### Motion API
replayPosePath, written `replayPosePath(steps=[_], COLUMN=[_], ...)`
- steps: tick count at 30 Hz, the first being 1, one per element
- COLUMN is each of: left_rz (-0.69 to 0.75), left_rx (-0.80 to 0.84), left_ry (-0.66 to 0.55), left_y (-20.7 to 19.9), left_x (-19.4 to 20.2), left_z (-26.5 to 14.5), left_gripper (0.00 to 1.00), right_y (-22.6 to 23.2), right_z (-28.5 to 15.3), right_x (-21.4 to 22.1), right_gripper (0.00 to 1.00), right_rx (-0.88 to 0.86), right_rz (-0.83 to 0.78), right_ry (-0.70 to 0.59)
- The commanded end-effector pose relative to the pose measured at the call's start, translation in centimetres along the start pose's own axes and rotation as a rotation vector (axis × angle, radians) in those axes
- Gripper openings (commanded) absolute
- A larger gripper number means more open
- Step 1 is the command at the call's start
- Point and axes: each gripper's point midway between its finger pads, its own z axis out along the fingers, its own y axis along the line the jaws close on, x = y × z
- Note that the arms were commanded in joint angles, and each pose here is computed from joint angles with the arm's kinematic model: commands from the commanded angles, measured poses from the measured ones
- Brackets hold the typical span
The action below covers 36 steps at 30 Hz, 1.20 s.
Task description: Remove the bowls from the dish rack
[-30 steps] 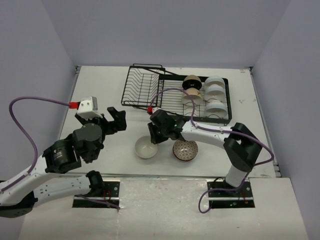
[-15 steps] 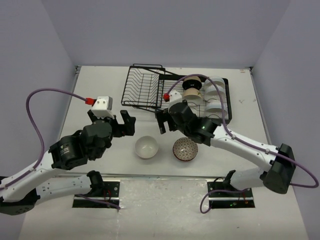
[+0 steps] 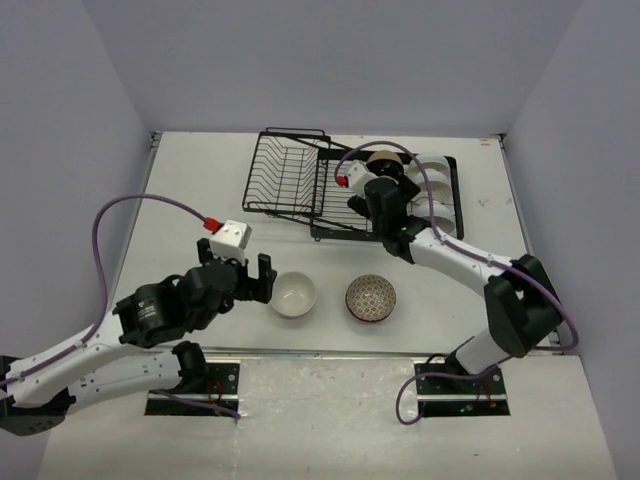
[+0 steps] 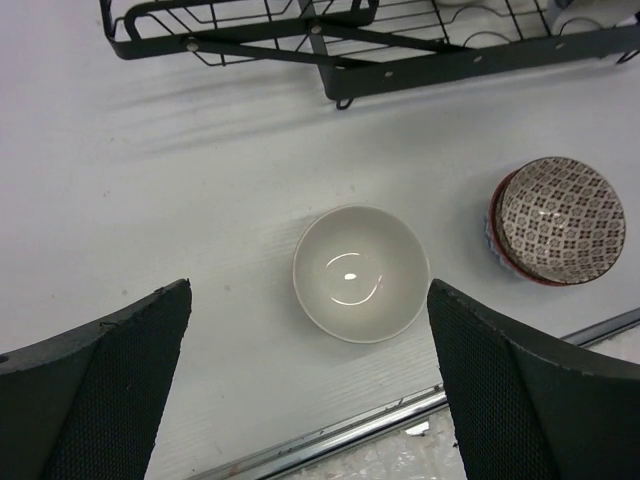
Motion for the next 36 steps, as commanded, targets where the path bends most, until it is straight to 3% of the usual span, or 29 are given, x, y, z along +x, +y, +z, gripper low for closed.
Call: replayPosePath(steps=[1,4,6,7,8,13,15,16,19,25,31,36], left_rz=[0.058,0.072,0.077,0.073,0.066,0.046,0.041,0.04,0.039,0.054,0.053,0.049], left_rx=[0.051,0.074,0.091,0.087,0.079,0.09,0.088,0.087,0.088,0.083,0.074,0.069], left_ry=[-0.004,0.004,0.012,0.009,-0.006,-0.045,-0.051,-0.052,-0.054,-0.042,-0.046,-0.05], left_y=[-1.2,-1.7,-2.0,-1.9,-1.6,-1.3,-1.1,-1.1,-1.1,-1.2,-0.9,-0.8], left_x=[0.7,1.8,2.1,1.9,1.6,1.0,0.9,0.9,0.9,1.1,1.1,1.0], left_z=[1.1,2.0,2.0,1.9,1.7,1.2,1.0,1.0,1.0,1.2,1.2,1.2], left_gripper=[1.0,1.0,1.0,1.0,1.0,1.0,1.0,1.0,1.0,1.0,1.0,1.0], right_y=[-2.7,-2.0,-1.8,-2.0,-1.9,-0.9,-0.8,-1.0,-1.2,0.0,1.1,1.7], right_z=[2.1,4.4,5.5,5.7,6.0,7.4,7.6,7.7,7.7,7.5,7.8,8.2], right_x=[-3.1,-2.4,-1.5,-1.7,-1.4,-0.9,-0.9,-1.0,-0.7,0.8,1.3,1.7], right_gripper=[0.94,0.89,0.76,0.65,0.61,0.58,0.48,0.35,0.21,0.15,0.0,0.0], right_rx=[0.097,0.098,0.112,0.132,0.136,0.131,0.139,0.164,0.206,0.184,0.152,0.143], right_rz=[-0.123,-0.159,-0.2,-0.196,-0.216,-0.239,-0.237,-0.227,-0.24,-0.238,-0.229,-0.23], right_ry=[-0.076,-0.04,-0.015,-0.027,-0.023,-0.019,-0.024,-0.031,-0.042,-0.038,-0.041,-0.041])
